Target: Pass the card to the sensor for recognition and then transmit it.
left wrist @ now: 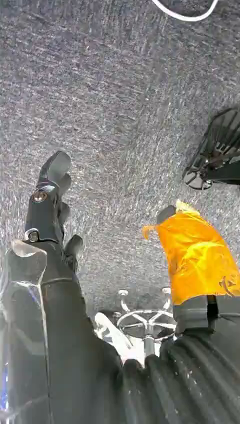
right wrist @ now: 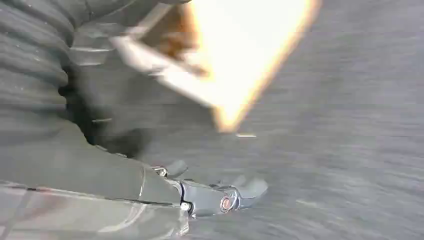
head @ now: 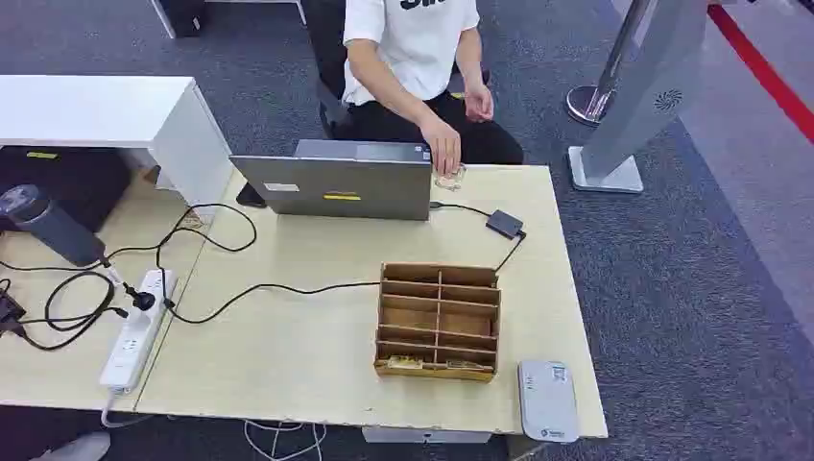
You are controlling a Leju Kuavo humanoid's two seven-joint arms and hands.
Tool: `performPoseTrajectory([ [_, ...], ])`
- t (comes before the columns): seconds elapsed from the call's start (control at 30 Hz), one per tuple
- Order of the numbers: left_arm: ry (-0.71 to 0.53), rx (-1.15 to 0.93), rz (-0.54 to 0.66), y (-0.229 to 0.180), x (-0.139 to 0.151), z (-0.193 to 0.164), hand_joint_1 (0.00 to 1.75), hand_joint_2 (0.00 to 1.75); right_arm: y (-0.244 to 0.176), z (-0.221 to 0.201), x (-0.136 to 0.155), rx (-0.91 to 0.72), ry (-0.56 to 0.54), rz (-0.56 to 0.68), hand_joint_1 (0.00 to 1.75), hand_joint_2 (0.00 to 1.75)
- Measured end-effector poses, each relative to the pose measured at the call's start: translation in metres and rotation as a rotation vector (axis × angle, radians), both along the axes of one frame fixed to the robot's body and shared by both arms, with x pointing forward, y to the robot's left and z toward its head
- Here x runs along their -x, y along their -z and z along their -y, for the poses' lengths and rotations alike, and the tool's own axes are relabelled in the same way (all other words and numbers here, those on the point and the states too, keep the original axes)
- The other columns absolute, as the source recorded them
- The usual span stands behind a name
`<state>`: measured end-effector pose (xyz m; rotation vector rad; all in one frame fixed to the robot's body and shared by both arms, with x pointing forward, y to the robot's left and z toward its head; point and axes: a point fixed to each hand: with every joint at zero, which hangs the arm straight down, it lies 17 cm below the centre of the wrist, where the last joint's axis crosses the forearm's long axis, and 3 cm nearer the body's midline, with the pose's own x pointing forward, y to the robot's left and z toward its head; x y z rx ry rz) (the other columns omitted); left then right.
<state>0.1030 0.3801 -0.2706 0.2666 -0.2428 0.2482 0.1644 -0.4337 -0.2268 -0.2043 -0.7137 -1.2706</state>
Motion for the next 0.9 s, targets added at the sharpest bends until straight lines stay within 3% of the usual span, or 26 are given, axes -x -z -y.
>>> performPoseTrajectory([
  [0.13,-0.012,-0.012,-0.003,0.000,0.001,-0.003,0.00,1.75,-0.034,0.052,-0.020,0.148,0.128,0.135,0.00,1.75],
  [0.3,0.039,-0.044,0.021,-0.002,-0.004,-0.006,0.00,1.75,-0.062,0.092,-0.033,0.205,0.239,0.236,0.00,1.75],
  [0.37,0.040,-0.054,0.022,-0.002,-0.004,-0.008,0.00,1.75,-0.079,0.103,-0.040,0.252,0.242,0.253,0.00,1.75],
  [0.5,-0.008,-0.046,0.026,-0.002,-0.004,-0.008,0.00,1.75,-0.144,0.106,-0.089,0.363,0.187,0.393,0.00,1.75],
  [0.57,-0.059,-0.035,0.017,-0.001,0.000,-0.007,0.00,1.75,-0.196,0.104,-0.119,0.563,0.073,0.387,0.00,1.75],
  [0.67,-0.096,-0.015,0.004,0.001,0.005,0.001,0.00,1.75,-0.317,0.101,-0.155,1.010,-0.026,0.408,0.00,1.75],
  [0.8,-0.093,0.035,0.007,0.003,0.007,0.015,0.00,1.75,-0.457,0.048,-0.144,1.565,-0.009,0.426,0.00,1.75],
  [0.9,-0.077,0.056,0.010,0.003,0.007,0.020,0.00,1.75,-0.523,-0.016,-0.131,1.935,0.003,0.358,0.00,1.75],
])
